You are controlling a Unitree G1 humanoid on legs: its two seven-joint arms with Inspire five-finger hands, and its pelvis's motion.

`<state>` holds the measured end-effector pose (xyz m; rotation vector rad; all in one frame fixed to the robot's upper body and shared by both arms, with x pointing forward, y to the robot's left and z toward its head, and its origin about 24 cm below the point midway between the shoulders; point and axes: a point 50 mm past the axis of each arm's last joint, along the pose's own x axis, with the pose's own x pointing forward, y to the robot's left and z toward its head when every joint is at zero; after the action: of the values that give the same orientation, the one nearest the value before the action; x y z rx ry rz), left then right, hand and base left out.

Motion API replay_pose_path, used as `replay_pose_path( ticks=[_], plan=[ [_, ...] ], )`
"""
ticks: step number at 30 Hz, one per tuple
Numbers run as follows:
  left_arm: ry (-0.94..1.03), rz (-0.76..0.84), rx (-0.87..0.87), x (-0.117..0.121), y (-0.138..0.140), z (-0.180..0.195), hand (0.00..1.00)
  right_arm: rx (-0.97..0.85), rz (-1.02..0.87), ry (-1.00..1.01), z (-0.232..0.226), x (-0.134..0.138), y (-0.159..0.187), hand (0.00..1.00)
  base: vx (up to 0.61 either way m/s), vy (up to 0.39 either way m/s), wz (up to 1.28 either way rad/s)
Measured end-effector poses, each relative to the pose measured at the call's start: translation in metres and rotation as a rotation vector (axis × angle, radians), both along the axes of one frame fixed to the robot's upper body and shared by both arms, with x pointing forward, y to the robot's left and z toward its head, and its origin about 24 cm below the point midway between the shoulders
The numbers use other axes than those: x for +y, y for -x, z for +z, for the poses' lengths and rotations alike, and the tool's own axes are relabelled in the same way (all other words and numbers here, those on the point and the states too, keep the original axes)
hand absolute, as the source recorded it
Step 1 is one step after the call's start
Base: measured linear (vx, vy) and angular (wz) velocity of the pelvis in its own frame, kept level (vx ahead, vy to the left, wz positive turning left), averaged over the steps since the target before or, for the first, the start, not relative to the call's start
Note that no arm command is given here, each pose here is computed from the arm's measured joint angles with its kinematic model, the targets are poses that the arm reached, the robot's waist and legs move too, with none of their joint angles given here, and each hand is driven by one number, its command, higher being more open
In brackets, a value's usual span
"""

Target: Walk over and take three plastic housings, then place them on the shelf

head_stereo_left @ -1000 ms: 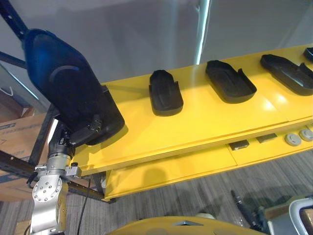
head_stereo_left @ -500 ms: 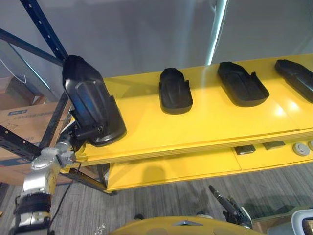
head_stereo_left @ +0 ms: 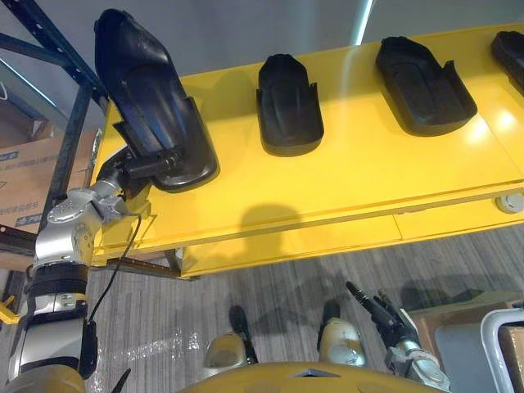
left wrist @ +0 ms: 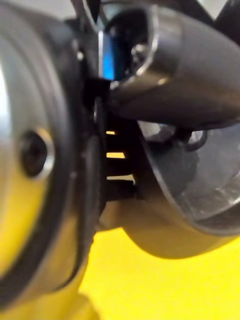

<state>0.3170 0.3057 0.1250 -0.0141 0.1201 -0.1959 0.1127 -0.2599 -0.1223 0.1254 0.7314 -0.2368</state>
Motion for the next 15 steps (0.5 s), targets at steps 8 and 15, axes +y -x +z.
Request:
replay_pose_path(
  ticks=[8,15],
  plan=[
    [0.012,0.008,0.019,-0.004,-0.014,0.014,0.0,-0.015,0.003,0.004,0.002,0.0,-0.004,1.0,0.02,0.01,-0.05],
    [-0.037,0.04,0.041,0.001,-0.017,0.017,0.0,-0.043,-0.025,-0.001,0.005,-0.001,-0.007,1.0,0.04,0.015,0.06]
  ],
)
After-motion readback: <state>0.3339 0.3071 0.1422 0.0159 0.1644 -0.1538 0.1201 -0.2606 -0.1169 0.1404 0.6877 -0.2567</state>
